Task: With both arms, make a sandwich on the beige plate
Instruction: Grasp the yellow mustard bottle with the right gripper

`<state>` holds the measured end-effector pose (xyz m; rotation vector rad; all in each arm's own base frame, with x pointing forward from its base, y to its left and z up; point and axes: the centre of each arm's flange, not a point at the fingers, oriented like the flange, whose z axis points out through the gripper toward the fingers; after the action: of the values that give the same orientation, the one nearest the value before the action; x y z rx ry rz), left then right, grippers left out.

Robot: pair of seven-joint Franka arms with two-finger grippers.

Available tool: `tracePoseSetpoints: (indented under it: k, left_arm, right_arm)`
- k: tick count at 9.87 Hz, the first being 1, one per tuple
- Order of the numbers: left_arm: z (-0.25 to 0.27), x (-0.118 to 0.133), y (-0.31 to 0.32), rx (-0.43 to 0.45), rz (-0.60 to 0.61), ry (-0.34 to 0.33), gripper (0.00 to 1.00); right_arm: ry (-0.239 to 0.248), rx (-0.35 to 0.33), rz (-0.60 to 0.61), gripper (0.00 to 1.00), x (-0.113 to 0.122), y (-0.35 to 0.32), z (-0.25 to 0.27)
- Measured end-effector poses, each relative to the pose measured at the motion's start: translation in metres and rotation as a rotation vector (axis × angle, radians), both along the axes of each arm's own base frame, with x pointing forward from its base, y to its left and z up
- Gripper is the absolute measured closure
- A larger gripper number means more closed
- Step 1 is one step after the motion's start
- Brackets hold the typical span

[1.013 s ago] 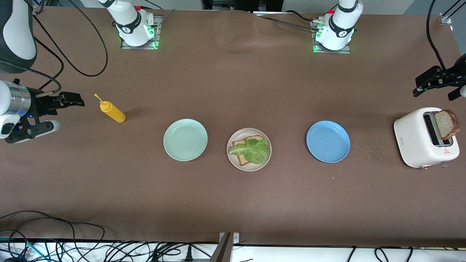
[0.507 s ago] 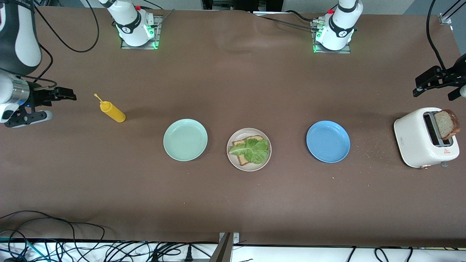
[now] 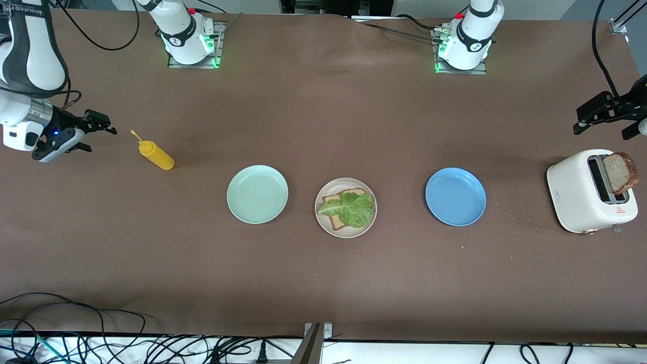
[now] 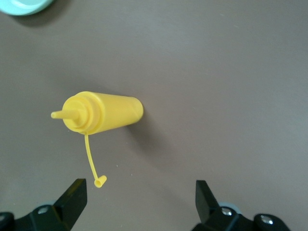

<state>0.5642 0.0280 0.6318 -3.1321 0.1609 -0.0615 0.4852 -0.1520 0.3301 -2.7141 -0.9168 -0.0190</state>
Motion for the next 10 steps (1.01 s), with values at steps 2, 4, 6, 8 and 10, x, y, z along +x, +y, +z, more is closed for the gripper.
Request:
tracePoseSetpoints:
  k: [2, 4, 6, 8, 10]
  left_arm:
    - [0.000, 0.000, 0.000, 0.000, 0.000, 0.000, 0.00]
    - [0.000, 0.000, 0.000, 0.000, 0.000, 0.000, 0.00]
    - [0.000, 0.000, 0.000, 0.000, 0.000, 0.000, 0.00]
    - [0.000, 0.000, 0.000, 0.000, 0.000, 0.000, 0.00]
    - [0.000, 0.000, 0.000, 0.000, 0.000, 0.000, 0.00]
  right_arm:
    - [-0.092, 0.149, 0.137, 0.00, -0.008, -0.017, -0.038]
    - [-0.146, 0.223, 0.210, 0.00, -0.018, -0.039, -0.076]
    - [-0.155, 0.237, 0.241, 0.00, -0.022, -0.044, -0.089]
    - [-0.230, 0.285, 0.314, 0.00, -0.022, -0.042, -0.097]
    - [-0.323, 0.388, 0.408, 0.00, -0.027, -0.033, -0.121]
